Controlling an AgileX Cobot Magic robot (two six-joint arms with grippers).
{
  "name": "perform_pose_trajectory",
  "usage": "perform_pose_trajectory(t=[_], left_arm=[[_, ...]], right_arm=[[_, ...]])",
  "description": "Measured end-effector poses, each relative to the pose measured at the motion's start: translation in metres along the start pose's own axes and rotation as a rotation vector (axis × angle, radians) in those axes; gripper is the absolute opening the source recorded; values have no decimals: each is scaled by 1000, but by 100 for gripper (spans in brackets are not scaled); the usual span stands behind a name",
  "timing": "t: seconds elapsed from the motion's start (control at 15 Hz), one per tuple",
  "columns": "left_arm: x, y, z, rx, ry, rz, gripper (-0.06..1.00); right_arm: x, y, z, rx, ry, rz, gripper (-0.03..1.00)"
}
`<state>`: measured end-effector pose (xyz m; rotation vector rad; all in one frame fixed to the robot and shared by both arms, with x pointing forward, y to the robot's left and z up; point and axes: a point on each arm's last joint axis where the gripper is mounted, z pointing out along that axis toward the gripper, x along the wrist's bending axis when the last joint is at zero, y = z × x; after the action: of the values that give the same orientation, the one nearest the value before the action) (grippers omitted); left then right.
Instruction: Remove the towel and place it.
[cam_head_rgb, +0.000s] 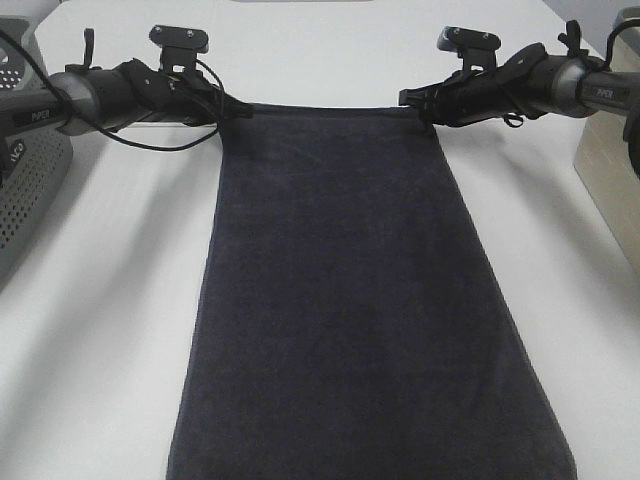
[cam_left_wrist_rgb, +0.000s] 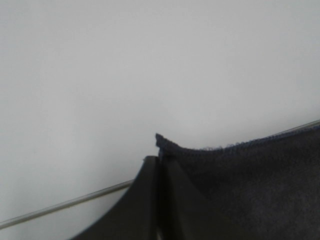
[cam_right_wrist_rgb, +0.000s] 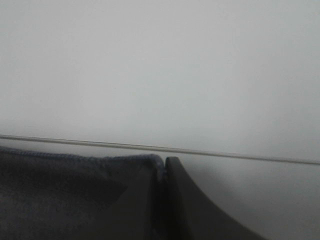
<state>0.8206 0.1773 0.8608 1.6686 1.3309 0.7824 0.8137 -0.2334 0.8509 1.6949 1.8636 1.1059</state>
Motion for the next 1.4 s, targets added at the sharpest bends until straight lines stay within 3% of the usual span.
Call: perform_pose_trajectory(t=[0.07,0.13,0.27,0.47,0.53,0.73,1.0,1.2,1.33,1.4], left_arm=[[0,-2,1,-4,6,0,0],[1,-6,3,-7,13,0,8],[2,-8,6,-50,46,-1,30],[0,-4,7,-118,78,-44,61],[1,-3,7,-135,87,-68,66],[-3,-4,7,-116,69,-92,68],[-22,44,-31,82,-106,30,68],[-32,104,-92,217,-179,-12,68],[-32,126,-124,300,-141,-62,68],[-28,140,-146,337,-84,-71,69]], right_arm=[[0,-1,1,-1,-2,0,11],[-2,-3,3,-10,-13,3,29],[-3,0,3,-34,-24,17,52],[-4,1,3,-48,-28,33,60],[-3,1,3,-45,-25,35,61],[3,-2,0,18,29,35,61],[32,34,-53,186,191,-17,64],[47,70,-119,322,143,-48,77],[53,87,-159,376,93,-110,79],[56,96,-182,400,59,-120,79]])
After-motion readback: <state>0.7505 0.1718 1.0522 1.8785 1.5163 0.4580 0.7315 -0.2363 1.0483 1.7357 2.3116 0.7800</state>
